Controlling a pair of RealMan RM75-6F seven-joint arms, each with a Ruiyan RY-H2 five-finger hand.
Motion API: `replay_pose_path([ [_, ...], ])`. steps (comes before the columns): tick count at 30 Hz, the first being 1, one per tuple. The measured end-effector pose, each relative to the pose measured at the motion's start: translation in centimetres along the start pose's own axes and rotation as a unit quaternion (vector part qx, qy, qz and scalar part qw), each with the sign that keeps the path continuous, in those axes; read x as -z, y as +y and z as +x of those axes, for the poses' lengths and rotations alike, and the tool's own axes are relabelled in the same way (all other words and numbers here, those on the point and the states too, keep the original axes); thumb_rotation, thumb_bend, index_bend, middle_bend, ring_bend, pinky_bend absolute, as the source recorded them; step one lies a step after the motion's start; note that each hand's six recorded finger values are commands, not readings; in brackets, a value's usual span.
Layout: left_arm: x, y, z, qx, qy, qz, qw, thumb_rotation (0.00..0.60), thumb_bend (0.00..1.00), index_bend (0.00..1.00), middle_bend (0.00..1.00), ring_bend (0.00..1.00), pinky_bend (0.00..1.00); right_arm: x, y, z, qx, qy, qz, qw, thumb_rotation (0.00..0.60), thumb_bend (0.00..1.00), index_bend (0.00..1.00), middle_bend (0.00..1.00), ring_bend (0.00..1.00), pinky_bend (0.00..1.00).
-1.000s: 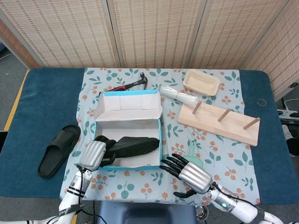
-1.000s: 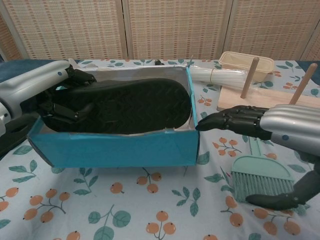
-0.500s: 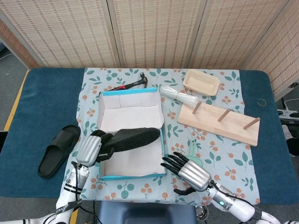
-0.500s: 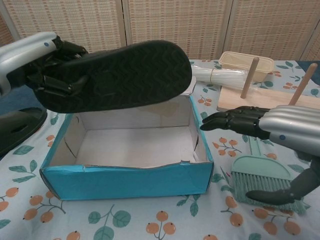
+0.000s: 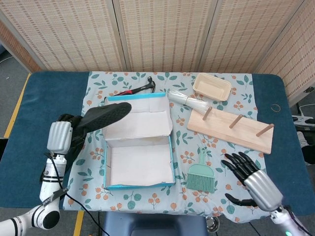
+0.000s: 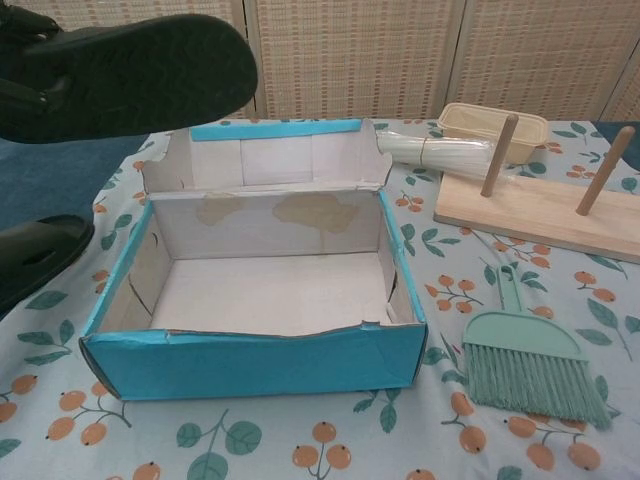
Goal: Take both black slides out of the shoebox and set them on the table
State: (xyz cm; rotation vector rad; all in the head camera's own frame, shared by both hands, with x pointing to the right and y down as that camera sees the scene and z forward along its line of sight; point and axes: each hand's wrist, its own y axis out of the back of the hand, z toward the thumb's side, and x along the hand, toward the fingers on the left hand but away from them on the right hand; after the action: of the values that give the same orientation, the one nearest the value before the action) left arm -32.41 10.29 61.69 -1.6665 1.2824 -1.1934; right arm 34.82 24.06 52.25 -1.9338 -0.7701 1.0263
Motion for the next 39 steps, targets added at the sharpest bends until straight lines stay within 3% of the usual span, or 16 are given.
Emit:
replay_pose_path([
  [3,4.0,-0.3,1.1,-0.015,0.017,0.086,0.9960,0.600,0.64,0.63,0.61,0.39,0.28,1.5,1.2,3.9,0.010,-0.039,-0.010,0.9991,0.389,0.22,0.00,0.00,0.00,0.00],
  [5,6.8,-0.3,1.8,-0.022,0.028,0.149,0.9882,0.600,0.63,0.62,0.60,0.39,0.27,2.2,1.5,5.9,-0.002,-0.055,-0.018,0.9983,0.390,0.22,0.00,0.00,0.00,0.00],
  [11,13.6,-0.6,2.9,-0.019,0.067,0.287,0.9555,0.600,0.59,0.51,0.49,0.31,0.23,2.7,0.9,8.6,-0.041,-0.068,-0.033,0.9963,0.387,0.22,0.00,0.00,0.00,0.00],
  [15,16.0,-2.5,2.2,0.011,0.082,0.326,0.9419,0.600,0.55,0.19,0.18,0.11,0.18,2.8,0.5,8.6,-0.048,-0.070,-0.039,0.9956,0.387,0.22,0.00,0.00,0.00,0.00],
  [19,16.9,-5.8,1.0,0.064,0.091,0.316,0.9421,0.600,0.50,0.00,0.00,0.00,0.14,2.9,0.4,8.6,-0.052,-0.071,-0.040,0.9953,0.388,0.22,0.00,0.00,0.00,0.00],
  [21,17.2,-6.7,0.6,0.079,0.098,0.308,0.9430,0.600,0.47,0.00,0.00,0.00,0.14,2.9,0.5,8.6,-0.050,-0.073,-0.040,0.9953,0.387,0.22,0.00,0.00,0.00,0.00],
  [25,17.0,-8.2,-0.5,0.094,0.109,0.263,0.9541,0.600,0.44,0.00,0.00,0.00,0.14,3.1,0.6,8.7,-0.044,-0.083,-0.039,0.9948,0.386,0.22,0.00,0.00,0.00,0.00],
  [31,15.6,-8.9,-1.7,0.107,0.103,0.204,0.9677,0.600,0.41,0.00,0.00,0.00,0.12,3.0,0.6,8.9,-0.045,-0.086,-0.034,0.9947,0.385,0.22,0.00,0.00,0.00,0.00],
  [39,12.9,-7.9,-4.1,0.147,0.096,0.112,0.9781,0.600,0.41,0.00,0.00,0.00,0.12,2.8,0.6,9.0,-0.046,-0.088,-0.032,0.9946,0.385,0.22,0.00,0.00,0.00,0.00],
])
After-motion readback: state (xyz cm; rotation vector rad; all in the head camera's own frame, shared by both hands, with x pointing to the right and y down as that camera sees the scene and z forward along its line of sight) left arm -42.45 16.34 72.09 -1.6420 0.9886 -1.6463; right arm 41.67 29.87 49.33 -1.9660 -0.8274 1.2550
